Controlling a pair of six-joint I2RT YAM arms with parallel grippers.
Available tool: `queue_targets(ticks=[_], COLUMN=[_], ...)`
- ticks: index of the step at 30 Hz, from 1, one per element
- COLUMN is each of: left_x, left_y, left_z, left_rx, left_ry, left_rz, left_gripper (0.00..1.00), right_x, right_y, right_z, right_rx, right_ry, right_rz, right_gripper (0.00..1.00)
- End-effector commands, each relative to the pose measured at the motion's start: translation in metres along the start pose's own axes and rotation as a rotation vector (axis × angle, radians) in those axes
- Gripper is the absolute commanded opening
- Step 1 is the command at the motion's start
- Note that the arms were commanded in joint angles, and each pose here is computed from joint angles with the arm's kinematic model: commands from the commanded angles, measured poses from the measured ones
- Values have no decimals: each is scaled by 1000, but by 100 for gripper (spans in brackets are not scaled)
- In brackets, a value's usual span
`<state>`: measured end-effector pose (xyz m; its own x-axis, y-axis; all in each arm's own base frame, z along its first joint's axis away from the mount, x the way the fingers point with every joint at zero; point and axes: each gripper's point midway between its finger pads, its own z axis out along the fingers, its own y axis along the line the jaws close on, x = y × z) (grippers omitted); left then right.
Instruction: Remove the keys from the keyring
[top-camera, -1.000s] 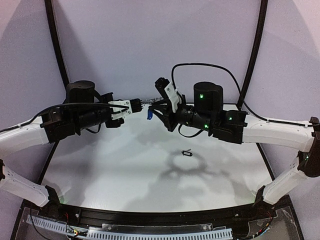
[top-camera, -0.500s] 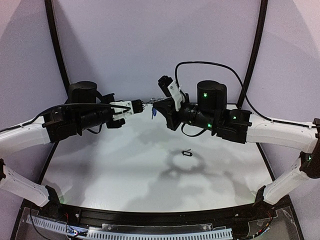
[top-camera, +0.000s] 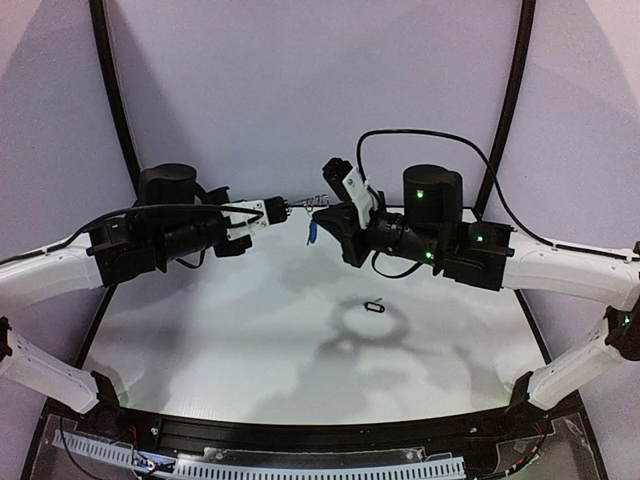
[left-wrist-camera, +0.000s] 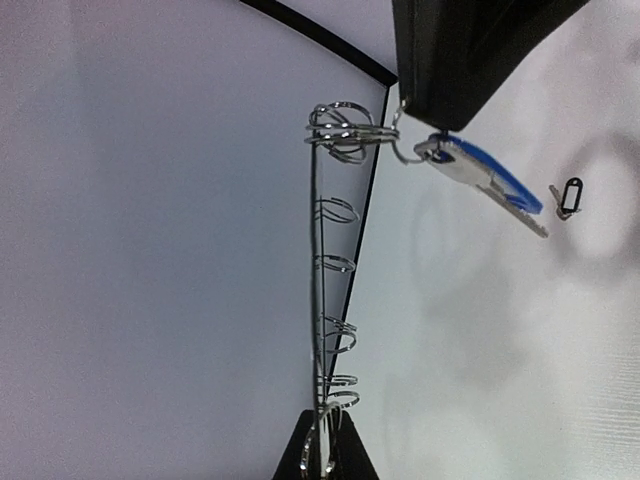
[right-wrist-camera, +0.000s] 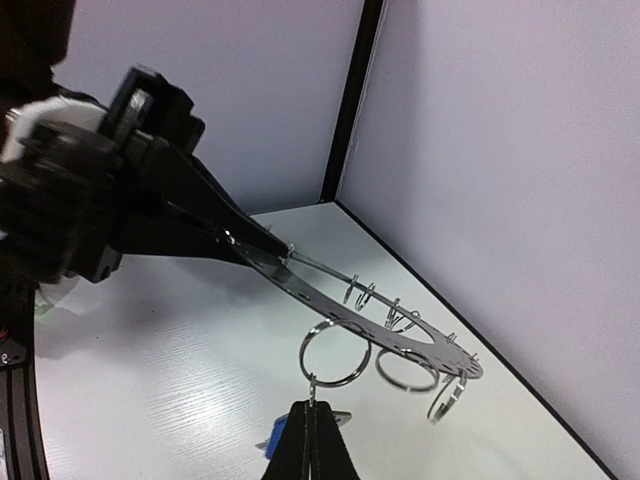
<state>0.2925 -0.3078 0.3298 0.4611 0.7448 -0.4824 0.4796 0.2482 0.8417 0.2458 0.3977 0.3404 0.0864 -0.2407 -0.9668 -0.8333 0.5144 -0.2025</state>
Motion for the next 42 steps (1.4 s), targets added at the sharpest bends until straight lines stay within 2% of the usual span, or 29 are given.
queue_targets(ticks=[1, 11, 13, 15, 16, 19, 20, 21, 22, 23, 24, 25, 26, 31, 34, 37, 39, 42], left_x=[-2, -12, -13, -11, -13, -16, -19, -23, -25, -31, -30, -36, -40, -59, -67, -73, -75, -79], left_y=[11, -28, -39, -45, -52, -65, -75, -78, -78, -75, -76, -72, -67, -37, -34, -32, -36, -40], left_z=[1, -6, -6, -6, -7, -12, -16, -21, -24, -30, -30, -39, -46, -58, -55, -50, -43, -42], left_rx=[-78, 87, 131, 151, 192, 265, 314, 341, 349, 354, 355, 357, 350, 283, 307, 347, 377, 420], left_ry=[-13, -113, -129, -119, -130, -139, -155, -180, -191, -220, -218, -262, -285, -408, -437, -425, -410, -413], left_rz=[-106, -294, -336, -373, -398, -453, -491, -502, -517, -527, -537, -547, -557, -730, -808, -870, -898, -917], left_gripper=[1, 1, 6, 16, 26, 42, 56, 64, 67, 76, 76, 96, 98, 99, 97, 85, 73, 69], right_x=[-12, -19, -18, -19, -20, -18, -16, -14, -12, -10, -9, -7, -5, -1, -3, -7, -7, -5], right_y=[5, 2, 5, 7, 10, 14, 16, 18, 20, 22, 22, 26, 28, 35, 36, 38, 39, 41], right_z=[-21, -32, -32, -33, -33, -34, -34, -33, -33, -33, -33, -33, -34, -37, -35, -33, -31, -27], right_rx=[-21, -15, -33, -44, -66, -96, -110, -122, -135, -148, -151, -173, -182, -221, -224, -238, -242, -255], right_ry=[-62, -68, -55, -53, -52, -22, -2, 14, 29, 41, 44, 52, 57, 67, 58, 44, 49, 78], right_rz=[-35, -74, -77, -80, -81, -87, -92, -94, -92, -90, -89, -87, -83, -69, -52, -24, -5, 24], right_gripper=[0, 0, 0, 0, 0, 0, 0, 0, 0, 0, 0, 0, 0, 0, 0, 0, 0, 0])
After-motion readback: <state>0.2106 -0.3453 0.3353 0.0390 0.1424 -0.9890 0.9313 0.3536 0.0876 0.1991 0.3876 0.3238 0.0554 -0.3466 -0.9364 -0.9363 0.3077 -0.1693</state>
